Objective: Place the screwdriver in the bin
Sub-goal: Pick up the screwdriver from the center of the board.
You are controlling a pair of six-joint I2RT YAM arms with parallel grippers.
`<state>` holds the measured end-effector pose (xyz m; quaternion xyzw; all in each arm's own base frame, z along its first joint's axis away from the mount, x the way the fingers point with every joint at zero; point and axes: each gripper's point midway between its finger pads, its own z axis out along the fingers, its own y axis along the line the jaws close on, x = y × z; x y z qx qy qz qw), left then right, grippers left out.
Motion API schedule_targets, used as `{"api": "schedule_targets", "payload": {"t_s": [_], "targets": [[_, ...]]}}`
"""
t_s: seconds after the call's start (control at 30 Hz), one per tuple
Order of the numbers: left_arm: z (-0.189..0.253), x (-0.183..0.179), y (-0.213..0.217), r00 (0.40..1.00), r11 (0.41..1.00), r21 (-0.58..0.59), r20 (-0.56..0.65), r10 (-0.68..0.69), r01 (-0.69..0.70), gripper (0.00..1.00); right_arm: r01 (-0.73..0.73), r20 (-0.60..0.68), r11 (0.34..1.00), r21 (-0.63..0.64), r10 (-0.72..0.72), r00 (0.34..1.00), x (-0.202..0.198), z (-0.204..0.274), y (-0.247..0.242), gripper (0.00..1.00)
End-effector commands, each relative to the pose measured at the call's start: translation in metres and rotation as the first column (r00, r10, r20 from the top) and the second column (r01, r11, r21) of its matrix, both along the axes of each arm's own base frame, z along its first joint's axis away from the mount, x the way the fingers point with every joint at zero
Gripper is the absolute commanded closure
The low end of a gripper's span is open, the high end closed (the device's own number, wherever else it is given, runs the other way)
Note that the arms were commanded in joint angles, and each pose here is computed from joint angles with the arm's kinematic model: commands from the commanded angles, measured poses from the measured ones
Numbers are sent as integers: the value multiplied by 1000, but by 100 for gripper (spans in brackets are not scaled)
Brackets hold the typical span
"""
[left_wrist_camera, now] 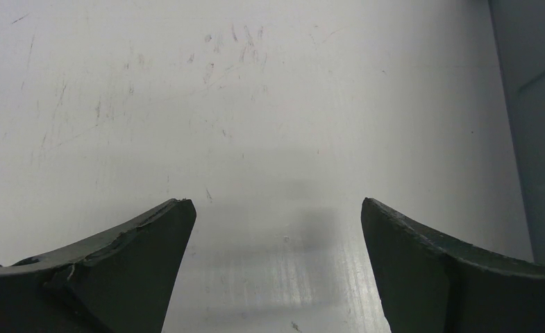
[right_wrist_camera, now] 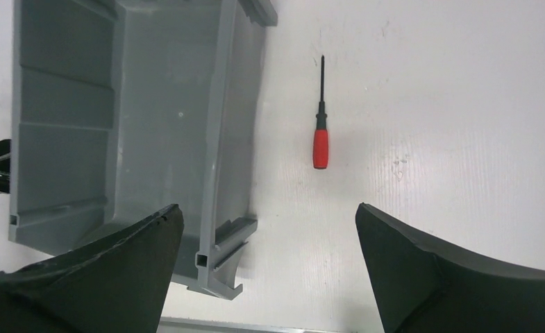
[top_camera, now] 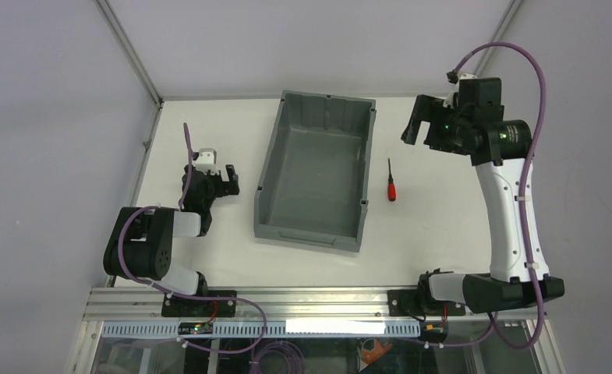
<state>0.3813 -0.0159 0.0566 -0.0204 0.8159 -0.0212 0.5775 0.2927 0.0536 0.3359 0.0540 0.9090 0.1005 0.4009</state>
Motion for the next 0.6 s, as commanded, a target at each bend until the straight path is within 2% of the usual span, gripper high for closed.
{"api": "schedule_targets", "payload": {"t_s": [0.0,0.57], "targets": [[22,12,0,996,1000,14,83,-18,17,1,32,-61,999,-29,-33,998,1,-19,-7,1],[22,12,0,996,1000,14,83,-18,17,1,48,-313,998,-46,-60,948,31,-144,-3,12]]}}
